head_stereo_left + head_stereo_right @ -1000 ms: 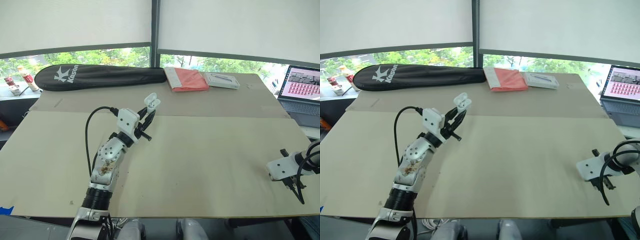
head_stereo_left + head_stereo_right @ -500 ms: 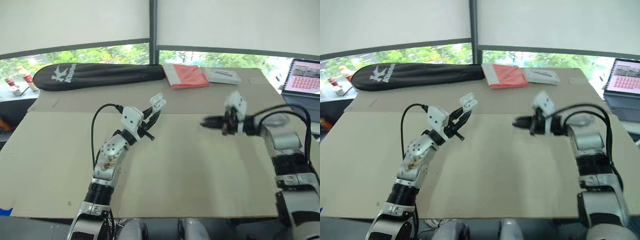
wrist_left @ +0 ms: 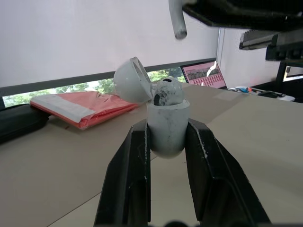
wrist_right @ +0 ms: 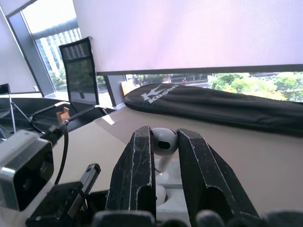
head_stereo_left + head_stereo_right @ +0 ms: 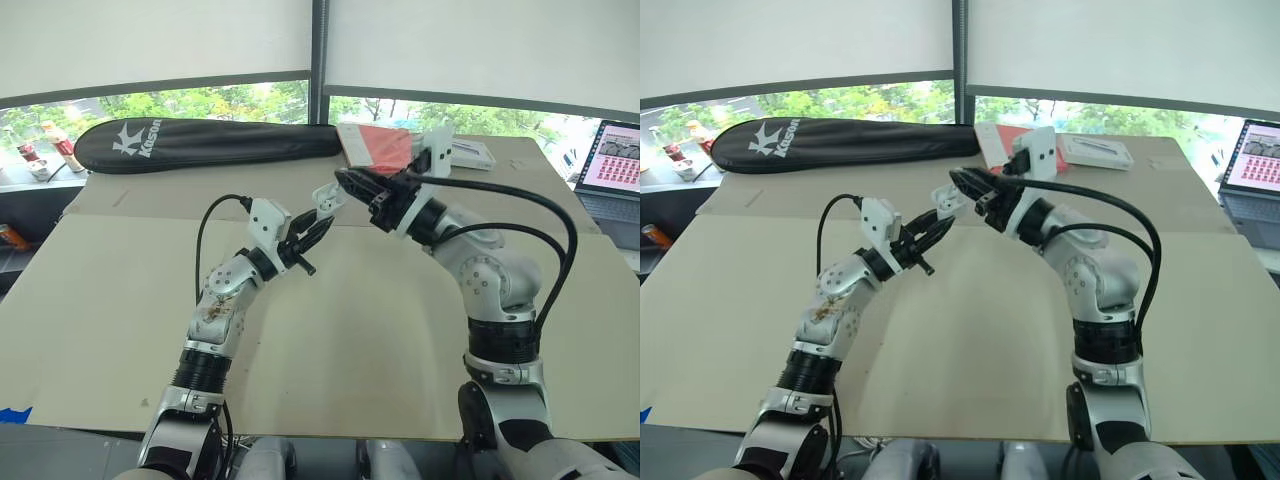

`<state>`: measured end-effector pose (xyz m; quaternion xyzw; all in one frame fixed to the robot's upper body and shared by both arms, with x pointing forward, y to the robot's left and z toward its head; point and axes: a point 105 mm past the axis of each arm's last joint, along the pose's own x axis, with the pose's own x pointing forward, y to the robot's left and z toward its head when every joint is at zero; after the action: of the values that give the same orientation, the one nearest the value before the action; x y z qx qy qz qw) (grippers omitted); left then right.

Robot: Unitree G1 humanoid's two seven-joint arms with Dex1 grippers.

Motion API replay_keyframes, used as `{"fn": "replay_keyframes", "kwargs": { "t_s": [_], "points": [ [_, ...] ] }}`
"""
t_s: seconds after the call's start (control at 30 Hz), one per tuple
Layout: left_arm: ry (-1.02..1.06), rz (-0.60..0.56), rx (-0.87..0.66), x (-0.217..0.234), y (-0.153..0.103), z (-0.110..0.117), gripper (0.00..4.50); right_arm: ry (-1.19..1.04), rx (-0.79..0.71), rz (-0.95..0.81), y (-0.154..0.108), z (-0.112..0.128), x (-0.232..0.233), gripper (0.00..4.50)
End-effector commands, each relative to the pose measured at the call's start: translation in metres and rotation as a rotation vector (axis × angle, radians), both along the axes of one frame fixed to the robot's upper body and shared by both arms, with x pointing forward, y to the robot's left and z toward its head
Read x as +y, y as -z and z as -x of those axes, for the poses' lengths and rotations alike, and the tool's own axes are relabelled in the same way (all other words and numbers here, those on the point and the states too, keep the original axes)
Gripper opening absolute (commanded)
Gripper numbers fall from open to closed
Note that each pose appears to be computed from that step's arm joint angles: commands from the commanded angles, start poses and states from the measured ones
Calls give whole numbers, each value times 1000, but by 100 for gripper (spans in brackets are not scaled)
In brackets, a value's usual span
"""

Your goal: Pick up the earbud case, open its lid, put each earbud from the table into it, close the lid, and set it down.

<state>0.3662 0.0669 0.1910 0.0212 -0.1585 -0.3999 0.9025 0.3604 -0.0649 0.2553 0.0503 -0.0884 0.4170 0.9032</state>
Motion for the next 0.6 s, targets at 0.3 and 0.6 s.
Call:
{"fn": "replay_keyframes", "kwargs": {
  "t_s": [0.3,0.6],
  "points": [
    [68,28,-86,-11,-25,10,54,71,-122,91,-4,2,-7,34],
    [91,31,-100,-15,-26,17,54,72,-150,184,7,1,-8,34]
  ]
}}
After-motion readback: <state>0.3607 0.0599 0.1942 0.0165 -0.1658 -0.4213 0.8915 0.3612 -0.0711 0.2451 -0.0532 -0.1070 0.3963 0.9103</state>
